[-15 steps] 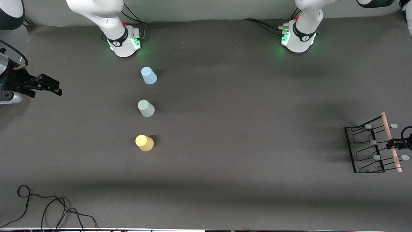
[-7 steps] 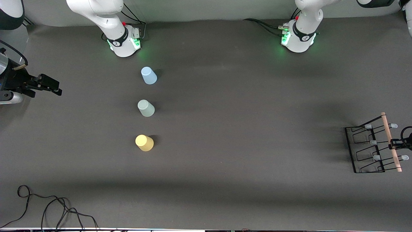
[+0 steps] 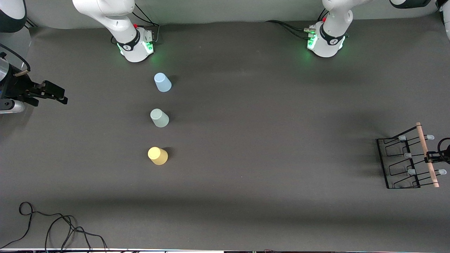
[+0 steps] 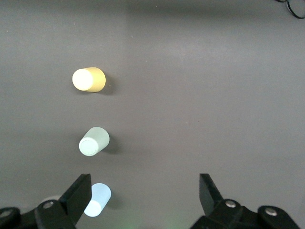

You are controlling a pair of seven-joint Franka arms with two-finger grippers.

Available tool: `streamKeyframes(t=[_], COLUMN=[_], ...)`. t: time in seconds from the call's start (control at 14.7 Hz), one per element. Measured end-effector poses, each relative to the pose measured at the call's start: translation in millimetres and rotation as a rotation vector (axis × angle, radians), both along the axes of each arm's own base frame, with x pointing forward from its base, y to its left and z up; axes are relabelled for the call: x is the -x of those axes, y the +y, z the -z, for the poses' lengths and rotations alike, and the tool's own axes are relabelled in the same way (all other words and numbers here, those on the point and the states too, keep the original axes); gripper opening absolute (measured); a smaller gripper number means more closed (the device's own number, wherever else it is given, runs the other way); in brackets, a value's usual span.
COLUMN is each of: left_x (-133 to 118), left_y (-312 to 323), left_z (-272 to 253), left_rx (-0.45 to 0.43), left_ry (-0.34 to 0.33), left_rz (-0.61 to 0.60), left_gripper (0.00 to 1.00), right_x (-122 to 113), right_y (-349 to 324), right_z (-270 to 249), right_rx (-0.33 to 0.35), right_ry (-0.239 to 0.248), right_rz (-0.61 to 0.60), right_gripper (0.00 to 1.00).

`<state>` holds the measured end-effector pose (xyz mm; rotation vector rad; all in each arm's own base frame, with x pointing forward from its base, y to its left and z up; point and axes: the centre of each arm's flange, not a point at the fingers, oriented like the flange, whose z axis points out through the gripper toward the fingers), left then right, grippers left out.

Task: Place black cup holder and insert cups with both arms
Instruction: 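Lower the left gripper and grasp the wooden rod, then lift the holder with the left gripper and carry it toward the cups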

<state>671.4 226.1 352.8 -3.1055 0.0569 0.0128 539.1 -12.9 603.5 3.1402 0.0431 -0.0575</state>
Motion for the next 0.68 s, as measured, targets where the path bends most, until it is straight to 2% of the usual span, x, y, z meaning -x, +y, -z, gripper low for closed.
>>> streamKeyframes(t=[0.2,0.27,0.48,0.61,0.68], left_x=[-0.1,-0.7,-1.8,-3.4,-4.5], left_y=[0.2,0.4,0.3,-1.7,-3.7], left_z=[20.3,27.5,33.6,32.0,31.7], left_rx=[0.004,0.005,0.005,0.005,0.005], left_ry=[0.017,0.022,0.024,0.019,0.015], left_rz=[0.003,0.003,0.006,0.011,0.014], left_gripper=[0.22,0.27,0.26,0.08,0.08], right_x=[0.2,0.3,0.3,0.3,0.3], right_y=[0.0,0.0,-0.1,-0.4,-0.5], right_z=[0.2,0.2,0.2,0.2,0.2], right_rx=[0.000,0.000,0.000,0.000,0.000], right_ry=[0.002,0.002,0.002,0.002,0.002], right_rz=[0.000,0.000,0.001,0.001,0.001], right_gripper=[1.00,1.00,1.00,1.00,1.00])
